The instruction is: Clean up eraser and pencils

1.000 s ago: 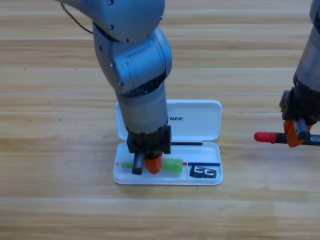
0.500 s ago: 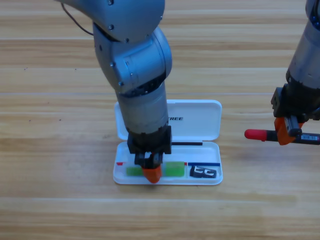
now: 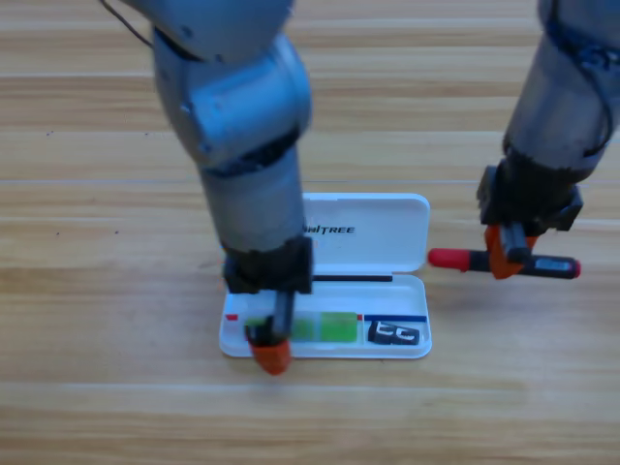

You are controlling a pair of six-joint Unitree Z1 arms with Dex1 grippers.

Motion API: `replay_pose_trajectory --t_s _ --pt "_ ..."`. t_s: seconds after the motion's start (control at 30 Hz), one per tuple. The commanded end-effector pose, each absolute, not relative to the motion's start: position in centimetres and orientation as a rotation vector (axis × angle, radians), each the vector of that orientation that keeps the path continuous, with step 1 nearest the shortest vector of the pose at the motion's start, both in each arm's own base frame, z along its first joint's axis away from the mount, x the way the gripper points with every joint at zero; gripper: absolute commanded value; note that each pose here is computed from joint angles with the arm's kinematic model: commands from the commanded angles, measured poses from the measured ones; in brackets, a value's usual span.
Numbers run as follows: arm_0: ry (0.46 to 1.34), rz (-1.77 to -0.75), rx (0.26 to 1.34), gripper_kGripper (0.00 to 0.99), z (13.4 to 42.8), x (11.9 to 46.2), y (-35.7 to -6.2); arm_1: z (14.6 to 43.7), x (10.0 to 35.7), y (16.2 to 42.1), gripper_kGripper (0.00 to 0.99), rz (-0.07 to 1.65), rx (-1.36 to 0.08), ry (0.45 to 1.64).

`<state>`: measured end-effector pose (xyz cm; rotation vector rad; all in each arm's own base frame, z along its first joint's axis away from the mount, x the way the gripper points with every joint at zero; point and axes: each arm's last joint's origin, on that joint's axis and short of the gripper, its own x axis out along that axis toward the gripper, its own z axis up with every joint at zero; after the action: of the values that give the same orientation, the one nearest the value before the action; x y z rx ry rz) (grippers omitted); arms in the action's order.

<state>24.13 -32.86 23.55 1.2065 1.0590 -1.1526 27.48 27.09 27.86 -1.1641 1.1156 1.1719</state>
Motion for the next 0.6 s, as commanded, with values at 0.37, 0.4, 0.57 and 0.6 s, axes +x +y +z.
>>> replay_pose_trajectory --t_s 0.37,0.4,0.57,0.6 --pt "0.840 -0.859 0.961 0.990 40.0 21.6 -13.4 23.5 26.4 37.4 0.000 1.265 -1.280 1.144" --pt "0.841 -0.846 0.945 0.990 40.1 21.7 -12.6 23.4 26.5 37.9 0.000 1.263 -1.287 1.136" --pt "0.829 -0.795 0.878 0.990 40.1 22.4 -10.5 22.5 27.0 40.1 0.000 1.262 -1.305 1.111" --pt "0.826 -0.794 0.863 0.990 39.8 22.5 -10.2 22.2 27.2 40.4 0.000 1.257 -1.310 1.106"
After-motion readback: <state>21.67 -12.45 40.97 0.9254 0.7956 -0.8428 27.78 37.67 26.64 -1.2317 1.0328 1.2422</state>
